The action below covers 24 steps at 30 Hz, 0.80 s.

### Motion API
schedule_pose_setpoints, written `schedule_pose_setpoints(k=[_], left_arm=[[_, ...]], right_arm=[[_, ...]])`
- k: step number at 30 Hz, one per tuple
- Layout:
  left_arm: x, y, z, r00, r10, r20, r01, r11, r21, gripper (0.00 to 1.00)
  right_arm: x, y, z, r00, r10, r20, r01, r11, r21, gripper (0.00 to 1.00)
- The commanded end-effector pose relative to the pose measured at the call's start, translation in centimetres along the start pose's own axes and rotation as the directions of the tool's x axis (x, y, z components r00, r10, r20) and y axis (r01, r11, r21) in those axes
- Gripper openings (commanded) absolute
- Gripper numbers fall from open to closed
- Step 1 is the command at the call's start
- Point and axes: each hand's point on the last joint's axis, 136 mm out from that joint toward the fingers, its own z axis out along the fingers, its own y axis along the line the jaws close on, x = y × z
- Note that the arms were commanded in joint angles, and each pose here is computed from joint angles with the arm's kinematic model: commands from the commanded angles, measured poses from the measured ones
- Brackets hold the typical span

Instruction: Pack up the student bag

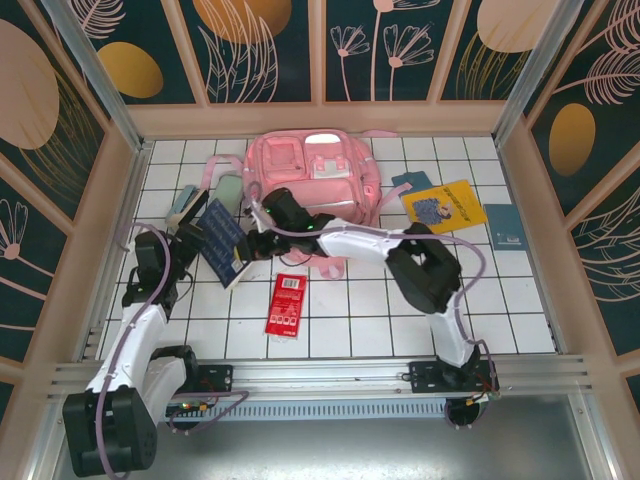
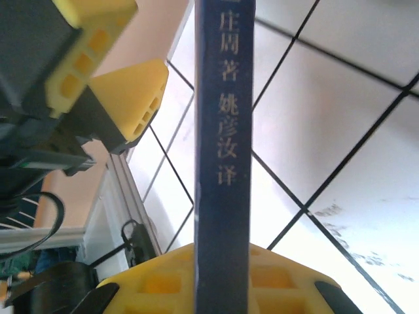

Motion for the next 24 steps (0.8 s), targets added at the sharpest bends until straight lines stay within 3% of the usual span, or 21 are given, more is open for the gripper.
schedule_pose_setpoints(k=[1, 8, 13, 17, 24], left_arm=[[0.3, -2.2, -0.5, 0.998, 0.059, -0.033, -0.057, 0.997, 0.057, 0.74], [2.2, -7.3, -0.4, 0.978, 0.203, -0.052, -0.195, 0.972, 0.131, 0.69], [6.3, -12.0, 0.7, 0.93, 0.354, -0.099, -0.334, 0.925, 0.179, 0.67], [11.1, -15.9, 1.7, 0.853, 0.501, -0.149, -0.46, 0.855, 0.24, 0.66], [19.3, -20.6, 2.2, 0.644, 0.743, -0.182, -0.664, 0.661, 0.349, 0.59]], right_arm=[[-3.6, 1.8, -5.2, 0.983, -0.044, 0.179, 0.05, 0.998, -0.032, 0.0], [-2.5, -2.0, -14.4, 0.939, 0.024, 0.342, -0.036, 0.999, 0.029, 0.0], [-0.8, -4.9, -21.2, 0.876, 0.075, 0.476, -0.114, 0.992, 0.053, 0.0], [1.0, -7.1, -25.9, 0.814, 0.111, 0.57, -0.18, 0.982, 0.065, 0.0], [4.5, -9.8, -31.2, 0.733, 0.144, 0.665, -0.266, 0.96, 0.086, 0.0]])
